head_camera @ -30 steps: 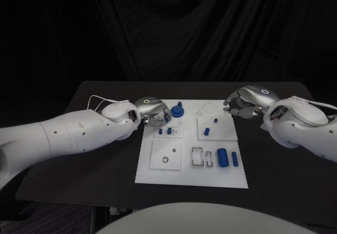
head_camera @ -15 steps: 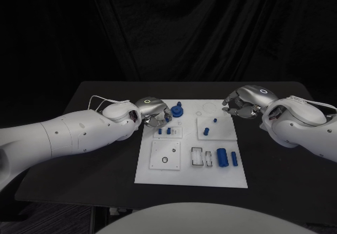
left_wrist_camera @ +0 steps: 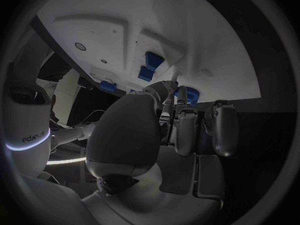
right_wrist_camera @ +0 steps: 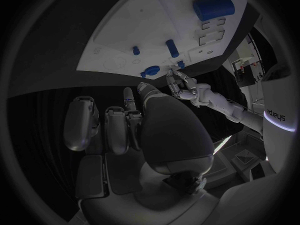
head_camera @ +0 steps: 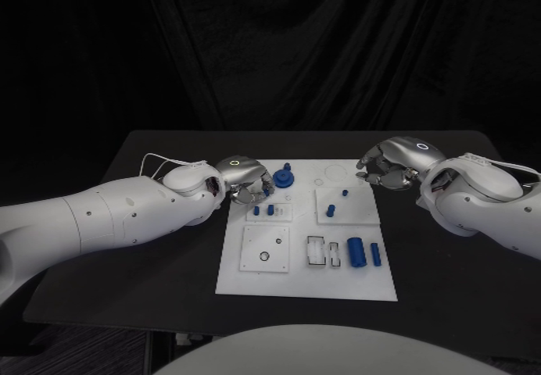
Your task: Assemble the parts on the task board
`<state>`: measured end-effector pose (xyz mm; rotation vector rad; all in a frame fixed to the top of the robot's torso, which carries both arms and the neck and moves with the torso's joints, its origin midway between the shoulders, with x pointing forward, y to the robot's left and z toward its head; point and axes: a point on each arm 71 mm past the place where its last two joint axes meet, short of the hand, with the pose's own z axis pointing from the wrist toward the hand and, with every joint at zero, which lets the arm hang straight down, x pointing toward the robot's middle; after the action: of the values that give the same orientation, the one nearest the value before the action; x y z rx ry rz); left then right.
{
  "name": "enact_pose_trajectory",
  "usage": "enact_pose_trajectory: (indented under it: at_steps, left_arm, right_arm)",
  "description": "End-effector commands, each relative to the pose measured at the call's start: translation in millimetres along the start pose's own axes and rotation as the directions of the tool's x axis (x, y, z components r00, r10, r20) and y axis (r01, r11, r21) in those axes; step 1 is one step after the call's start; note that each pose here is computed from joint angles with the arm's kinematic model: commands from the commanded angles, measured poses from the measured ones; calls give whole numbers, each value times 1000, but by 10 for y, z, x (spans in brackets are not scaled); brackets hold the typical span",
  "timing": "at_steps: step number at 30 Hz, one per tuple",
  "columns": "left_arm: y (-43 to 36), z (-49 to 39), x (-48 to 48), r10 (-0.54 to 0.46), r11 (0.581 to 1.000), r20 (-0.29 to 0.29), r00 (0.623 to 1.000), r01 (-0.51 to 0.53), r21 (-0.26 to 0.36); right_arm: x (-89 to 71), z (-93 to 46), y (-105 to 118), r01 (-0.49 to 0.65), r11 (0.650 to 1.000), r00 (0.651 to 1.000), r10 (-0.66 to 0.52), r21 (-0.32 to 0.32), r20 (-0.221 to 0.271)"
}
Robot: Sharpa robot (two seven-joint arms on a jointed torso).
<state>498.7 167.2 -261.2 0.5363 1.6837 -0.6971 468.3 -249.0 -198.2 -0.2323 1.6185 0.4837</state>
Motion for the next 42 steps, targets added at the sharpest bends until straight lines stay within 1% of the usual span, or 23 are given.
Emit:
enact_pose_trajectory:
  at_steps: [1, 10, 27, 42]
  left_arm:
    - [-11, 0, -2, -1, 1000, 13, 1000, 1, -3]
    - [-14, -7, -1, -2, 1000, 12, 1000, 2, -1]
    - [-63, 17, 16, -9, 1000, -10, 1000, 9, 11]
    - [-34, 15, 35, -10, 1000, -30, 1000, 10, -2]
  right_arm:
    - [16, -4, -10, 2, 1000, 1000, -2, 15, -9]
    - [19, -2, -9, 2, 1000, 1000, -2, 15, -11]
    - [24, 4, -7, 3, 1000, 1000, -3, 14, -14]
    - [24, 7, 0, 2, 1000, 1000, -2, 13, -11]
